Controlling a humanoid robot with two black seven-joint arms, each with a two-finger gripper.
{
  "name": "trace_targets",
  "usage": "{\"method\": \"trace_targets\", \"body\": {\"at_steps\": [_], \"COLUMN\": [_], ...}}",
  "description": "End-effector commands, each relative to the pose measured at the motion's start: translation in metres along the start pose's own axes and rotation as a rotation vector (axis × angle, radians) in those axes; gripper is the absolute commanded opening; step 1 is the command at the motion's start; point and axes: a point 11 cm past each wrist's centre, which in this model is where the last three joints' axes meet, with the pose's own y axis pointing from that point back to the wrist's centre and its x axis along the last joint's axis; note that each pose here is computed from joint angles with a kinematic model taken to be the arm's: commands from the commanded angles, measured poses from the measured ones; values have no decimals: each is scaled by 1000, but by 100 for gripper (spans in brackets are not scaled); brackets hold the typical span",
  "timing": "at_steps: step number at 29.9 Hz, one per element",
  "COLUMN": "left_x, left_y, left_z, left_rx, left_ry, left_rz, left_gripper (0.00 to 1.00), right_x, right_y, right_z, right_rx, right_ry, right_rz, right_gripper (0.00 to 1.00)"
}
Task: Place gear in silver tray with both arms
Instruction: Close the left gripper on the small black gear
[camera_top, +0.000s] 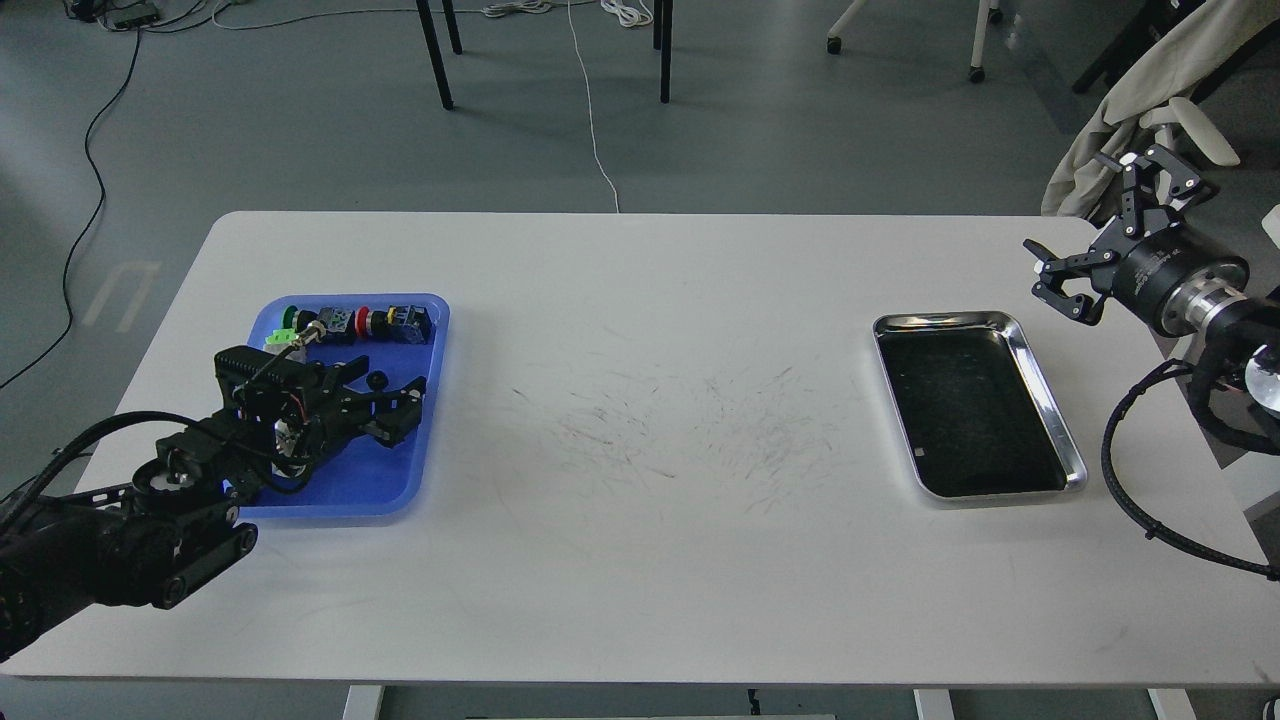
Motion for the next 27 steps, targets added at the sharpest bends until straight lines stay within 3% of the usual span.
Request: {"method": "trace_targets", "body": {"at_steps": [1, 7, 20, 27], "left_x": [-1, -2, -3, 0], "left_y": [0, 1, 6, 15], "left_z": [-1, -7, -11, -23], "left_rx": [4, 17, -2, 3], "left_ry": [-2, -4, -5, -15], "left_rz": [-3, -6, -17, -25], "left_gripper": [64, 58, 32, 24], "right_x": [1, 1, -2, -1], "right_y": [0, 0, 0, 0], "right_z": [0, 0, 2, 2], "right_rx": [0, 0, -2, -2], "right_ry": [0, 0, 1, 0], "right_rz": [2, 1, -6, -3], "right_gripper": [99, 99, 99, 99]}}
